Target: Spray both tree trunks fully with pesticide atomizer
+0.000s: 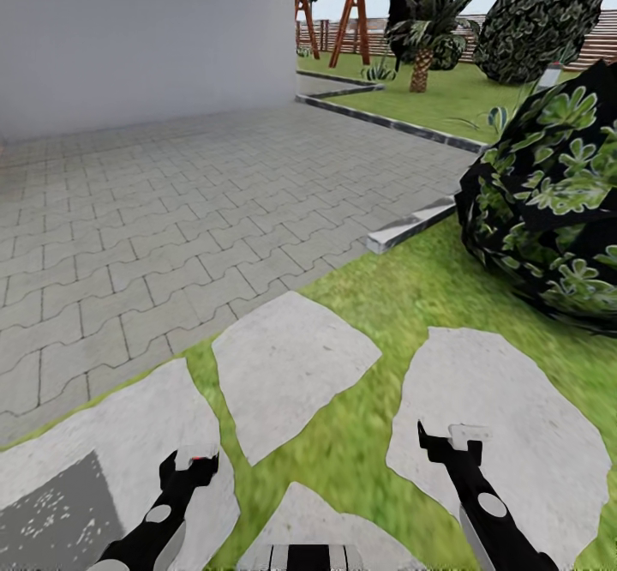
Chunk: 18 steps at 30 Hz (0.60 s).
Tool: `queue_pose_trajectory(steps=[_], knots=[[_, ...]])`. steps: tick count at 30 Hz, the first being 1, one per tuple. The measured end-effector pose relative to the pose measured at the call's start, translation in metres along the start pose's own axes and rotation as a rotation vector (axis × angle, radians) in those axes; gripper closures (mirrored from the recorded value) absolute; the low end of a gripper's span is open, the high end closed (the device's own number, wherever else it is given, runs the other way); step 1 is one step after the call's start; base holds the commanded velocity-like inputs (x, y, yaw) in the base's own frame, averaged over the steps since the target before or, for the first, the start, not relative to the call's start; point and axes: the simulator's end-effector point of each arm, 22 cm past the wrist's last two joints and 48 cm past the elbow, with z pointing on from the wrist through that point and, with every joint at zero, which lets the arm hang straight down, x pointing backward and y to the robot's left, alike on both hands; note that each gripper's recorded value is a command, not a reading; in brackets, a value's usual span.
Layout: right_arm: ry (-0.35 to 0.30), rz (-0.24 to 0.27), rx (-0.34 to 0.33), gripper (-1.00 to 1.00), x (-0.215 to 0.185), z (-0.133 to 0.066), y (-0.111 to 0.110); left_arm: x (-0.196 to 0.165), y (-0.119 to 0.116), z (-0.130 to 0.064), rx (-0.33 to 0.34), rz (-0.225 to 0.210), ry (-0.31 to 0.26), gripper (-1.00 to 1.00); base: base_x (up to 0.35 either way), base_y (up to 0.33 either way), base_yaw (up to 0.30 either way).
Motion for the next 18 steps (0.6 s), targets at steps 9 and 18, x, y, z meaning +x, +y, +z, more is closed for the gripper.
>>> queue_pose_trajectory(steps=[9,18], knots=[[0.051,-0.007,-0.002,-1.0,0.029,0.005,0.002,0.029,-0.001,0.005,0.0,0.006,0.048,-1.0,0.0,0.0,0.0],[0.101,-0.015,-0.003,-1.0,0.057,0.008,0.003,0.057,-0.001,0.009,0.001,0.012,0.096,-1.0,0.0,0.0,0.0]])
